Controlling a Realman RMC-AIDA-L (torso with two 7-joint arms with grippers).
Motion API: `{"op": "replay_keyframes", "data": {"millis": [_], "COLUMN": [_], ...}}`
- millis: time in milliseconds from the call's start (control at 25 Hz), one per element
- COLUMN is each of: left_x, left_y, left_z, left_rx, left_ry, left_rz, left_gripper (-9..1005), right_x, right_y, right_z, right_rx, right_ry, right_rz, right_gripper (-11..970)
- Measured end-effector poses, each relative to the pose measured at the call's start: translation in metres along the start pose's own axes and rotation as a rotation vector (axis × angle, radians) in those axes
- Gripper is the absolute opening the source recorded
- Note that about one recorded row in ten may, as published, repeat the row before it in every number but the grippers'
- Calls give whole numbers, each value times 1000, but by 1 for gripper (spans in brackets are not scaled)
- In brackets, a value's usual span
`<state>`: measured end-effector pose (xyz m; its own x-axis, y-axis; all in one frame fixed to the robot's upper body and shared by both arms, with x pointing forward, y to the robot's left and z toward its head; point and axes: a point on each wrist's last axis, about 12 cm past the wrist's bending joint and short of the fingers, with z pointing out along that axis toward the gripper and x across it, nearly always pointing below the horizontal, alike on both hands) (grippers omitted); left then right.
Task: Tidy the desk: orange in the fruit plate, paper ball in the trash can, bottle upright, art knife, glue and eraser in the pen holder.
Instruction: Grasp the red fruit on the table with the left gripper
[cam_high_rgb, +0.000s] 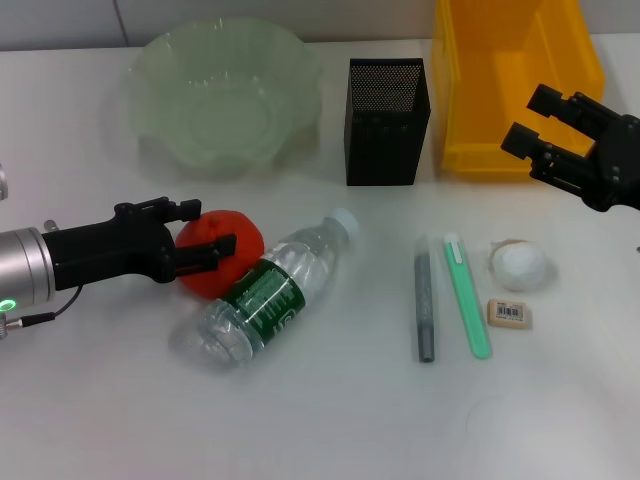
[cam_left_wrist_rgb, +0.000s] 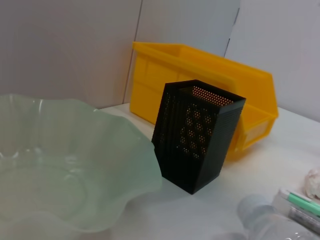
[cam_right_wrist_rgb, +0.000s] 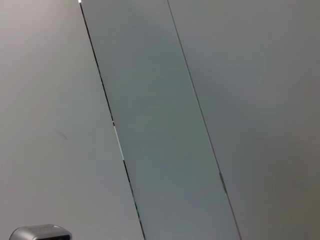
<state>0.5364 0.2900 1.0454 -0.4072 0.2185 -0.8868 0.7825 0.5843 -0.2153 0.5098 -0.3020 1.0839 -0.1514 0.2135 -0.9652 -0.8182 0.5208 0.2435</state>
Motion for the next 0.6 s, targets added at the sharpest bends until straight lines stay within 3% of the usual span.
{"op": "replay_keyframes", "data": {"millis": [360,600], "left_x": [-1,-2], "left_y": [5,7], "left_z": [-1,-2], "left_rx": [-37,-40], "left_ry": [1,3], "left_rz": [2,8], "left_gripper": [736,432], "right_x": [3,3], "right_y": [2,2], "right_z": [1,0], "right_rx": [-1,2], "right_ry": [-4,-6], "right_rz": [15,31], "right_gripper": [785,785]}}
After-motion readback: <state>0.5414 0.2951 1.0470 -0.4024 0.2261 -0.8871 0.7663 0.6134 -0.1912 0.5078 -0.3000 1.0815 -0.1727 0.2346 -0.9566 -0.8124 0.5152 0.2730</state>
